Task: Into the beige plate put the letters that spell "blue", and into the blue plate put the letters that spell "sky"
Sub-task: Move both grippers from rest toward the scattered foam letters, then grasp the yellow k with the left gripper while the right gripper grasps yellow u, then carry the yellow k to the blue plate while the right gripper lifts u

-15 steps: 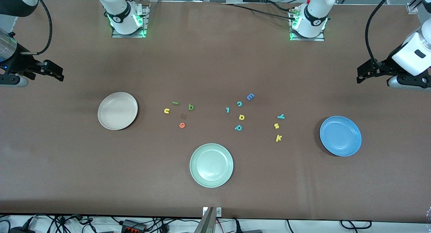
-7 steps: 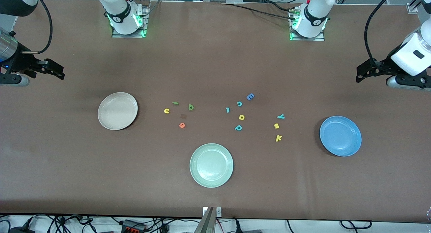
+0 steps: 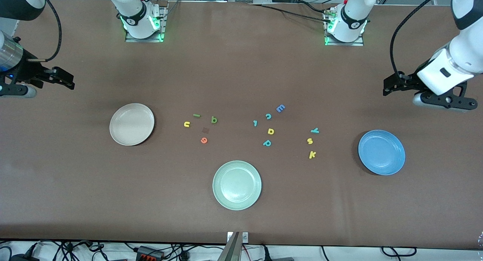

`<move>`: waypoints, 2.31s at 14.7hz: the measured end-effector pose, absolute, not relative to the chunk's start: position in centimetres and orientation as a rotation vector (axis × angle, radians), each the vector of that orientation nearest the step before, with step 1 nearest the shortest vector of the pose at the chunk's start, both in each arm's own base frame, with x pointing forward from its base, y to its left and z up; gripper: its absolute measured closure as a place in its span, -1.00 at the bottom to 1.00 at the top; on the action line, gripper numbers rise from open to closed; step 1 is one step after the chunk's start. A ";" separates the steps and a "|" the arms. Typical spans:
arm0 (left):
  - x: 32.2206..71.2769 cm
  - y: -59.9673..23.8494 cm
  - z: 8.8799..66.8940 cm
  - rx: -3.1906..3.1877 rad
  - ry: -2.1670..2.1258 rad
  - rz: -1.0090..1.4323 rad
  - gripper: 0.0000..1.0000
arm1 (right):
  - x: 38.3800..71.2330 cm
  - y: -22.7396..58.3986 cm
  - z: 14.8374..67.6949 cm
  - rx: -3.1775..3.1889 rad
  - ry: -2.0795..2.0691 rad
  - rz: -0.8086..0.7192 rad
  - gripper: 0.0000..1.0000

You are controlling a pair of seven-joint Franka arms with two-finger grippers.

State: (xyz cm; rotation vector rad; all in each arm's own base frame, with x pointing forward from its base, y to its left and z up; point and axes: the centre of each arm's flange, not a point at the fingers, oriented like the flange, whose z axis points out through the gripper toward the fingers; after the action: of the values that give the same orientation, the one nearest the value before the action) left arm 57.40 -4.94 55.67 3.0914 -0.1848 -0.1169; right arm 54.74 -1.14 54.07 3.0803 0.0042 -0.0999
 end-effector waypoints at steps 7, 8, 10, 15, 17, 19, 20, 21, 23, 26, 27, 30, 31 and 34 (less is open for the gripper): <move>61.7 -10.3 44.9 3.064 -0.298 -0.242 -1.00 | 58.2 6.8 43.5 3.083 0.204 -0.247 -1.00; 62.5 -11.6 43.1 3.065 -0.298 -0.227 -1.00 | 58.5 8.9 41.6 3.095 0.223 -0.258 -1.00; 63.9 -13.4 39.1 3.065 -0.273 -0.189 -1.00 | 59.0 13.1 38.3 3.111 0.218 -0.255 -1.00; 66.7 -16.3 26.8 3.047 -0.279 -0.060 -1.00 | 58.2 21.1 30.3 3.089 0.267 -0.296 -1.00; 66.6 -18.0 22.4 3.040 -0.303 -0.044 -1.00 | 57.4 23.9 26.8 3.074 0.292 -0.317 -1.00; 66.3 -19.4 19.4 3.035 -0.324 -0.038 -1.00 | 56.8 25.6 23.9 3.066 0.270 -0.327 -1.00; 66.2 -19.8 18.8 3.034 -0.330 -0.038 -1.00 | 56.8 25.8 22.9 3.069 0.251 -0.321 -1.00; 66.2 -19.9 18.6 3.034 -0.331 -0.036 -1.00 | 56.9 25.8 22.2 3.075 0.221 -0.321 -0.99; 66.5 -19.9 19.0 3.038 -0.339 -0.017 -0.91 | 57.0 25.9 22.0 3.094 0.160 -0.329 -0.95; 66.6 -19.8 19.2 3.051 -0.365 -0.005 -0.65 | 56.9 26.7 21.6 3.101 0.047 -0.310 -0.67; 66.6 -19.9 19.1 3.053 -0.370 -0.007 -0.35 | 56.9 26.8 21.2 3.099 0.016 -0.309 -0.58; 66.4 -20.0 18.3 3.054 -0.375 -0.024 -0.15 | 57.0 27.0 19.7 3.087 -0.057 -0.323 -0.48; 66.3 -20.1 18.1 3.054 -0.376 -0.029 -0.14 | 57.0 27.1 19.3 3.086 -0.068 -0.324 -0.45; 66.2 -20.2 17.4 3.055 -0.380 -0.043 0.01 | 56.7 28.1 18.6 3.084 -0.091 -0.316 -0.39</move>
State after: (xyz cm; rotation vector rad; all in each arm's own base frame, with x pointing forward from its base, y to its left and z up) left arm 66.15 -20.16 17.41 3.0551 -0.3796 -0.0429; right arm 56.74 28.10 18.60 3.0837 -0.0913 -0.3158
